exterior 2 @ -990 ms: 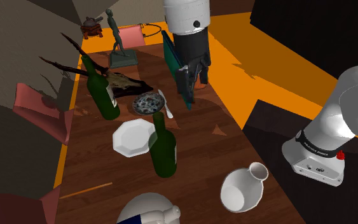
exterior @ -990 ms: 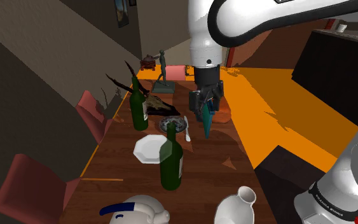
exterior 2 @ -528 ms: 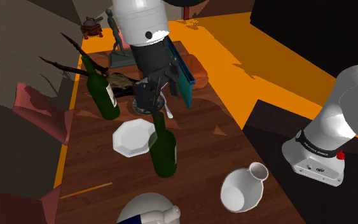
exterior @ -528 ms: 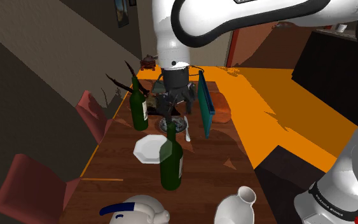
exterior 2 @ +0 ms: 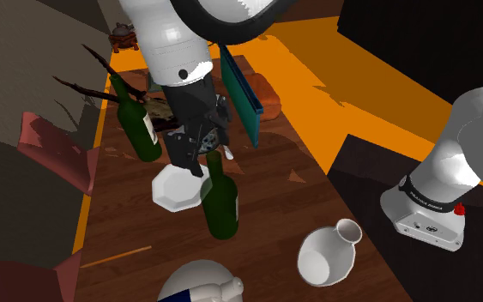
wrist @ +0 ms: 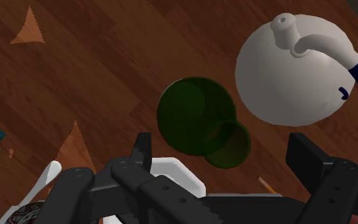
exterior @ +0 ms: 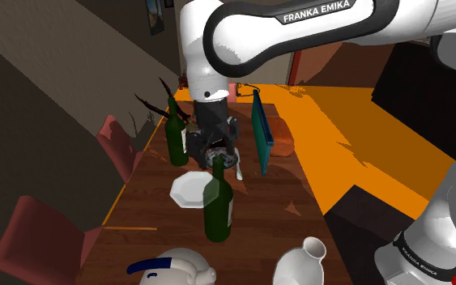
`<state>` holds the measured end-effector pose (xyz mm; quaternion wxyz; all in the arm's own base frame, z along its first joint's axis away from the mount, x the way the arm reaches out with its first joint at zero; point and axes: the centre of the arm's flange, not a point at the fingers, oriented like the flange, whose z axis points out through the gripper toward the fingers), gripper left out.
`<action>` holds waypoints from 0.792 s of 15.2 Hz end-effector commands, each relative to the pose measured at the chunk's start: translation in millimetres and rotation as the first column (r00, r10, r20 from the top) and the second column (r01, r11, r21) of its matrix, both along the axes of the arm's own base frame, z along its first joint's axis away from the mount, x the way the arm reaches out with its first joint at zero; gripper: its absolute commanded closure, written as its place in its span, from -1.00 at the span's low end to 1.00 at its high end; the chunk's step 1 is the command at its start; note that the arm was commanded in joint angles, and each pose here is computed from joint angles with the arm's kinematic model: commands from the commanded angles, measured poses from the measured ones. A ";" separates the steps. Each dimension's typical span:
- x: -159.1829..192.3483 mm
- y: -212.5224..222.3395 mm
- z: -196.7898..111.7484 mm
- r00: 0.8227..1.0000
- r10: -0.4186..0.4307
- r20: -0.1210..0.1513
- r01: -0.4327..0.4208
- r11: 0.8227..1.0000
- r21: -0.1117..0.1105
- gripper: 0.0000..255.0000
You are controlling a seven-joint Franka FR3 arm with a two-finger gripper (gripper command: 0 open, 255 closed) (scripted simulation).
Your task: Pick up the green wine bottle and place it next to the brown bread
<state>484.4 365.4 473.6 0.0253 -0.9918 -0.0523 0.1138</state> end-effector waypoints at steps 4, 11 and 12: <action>-2.2 0.1 -14.2 1.000 0.000 0.000 0.000 1.000 0.000 -1.00; -2.2 0.1 -14.1 1.000 0.000 0.000 0.000 1.000 0.000 1.00; -2.2 0.1 -14.1 1.000 0.000 0.000 0.000 1.000 0.000 1.00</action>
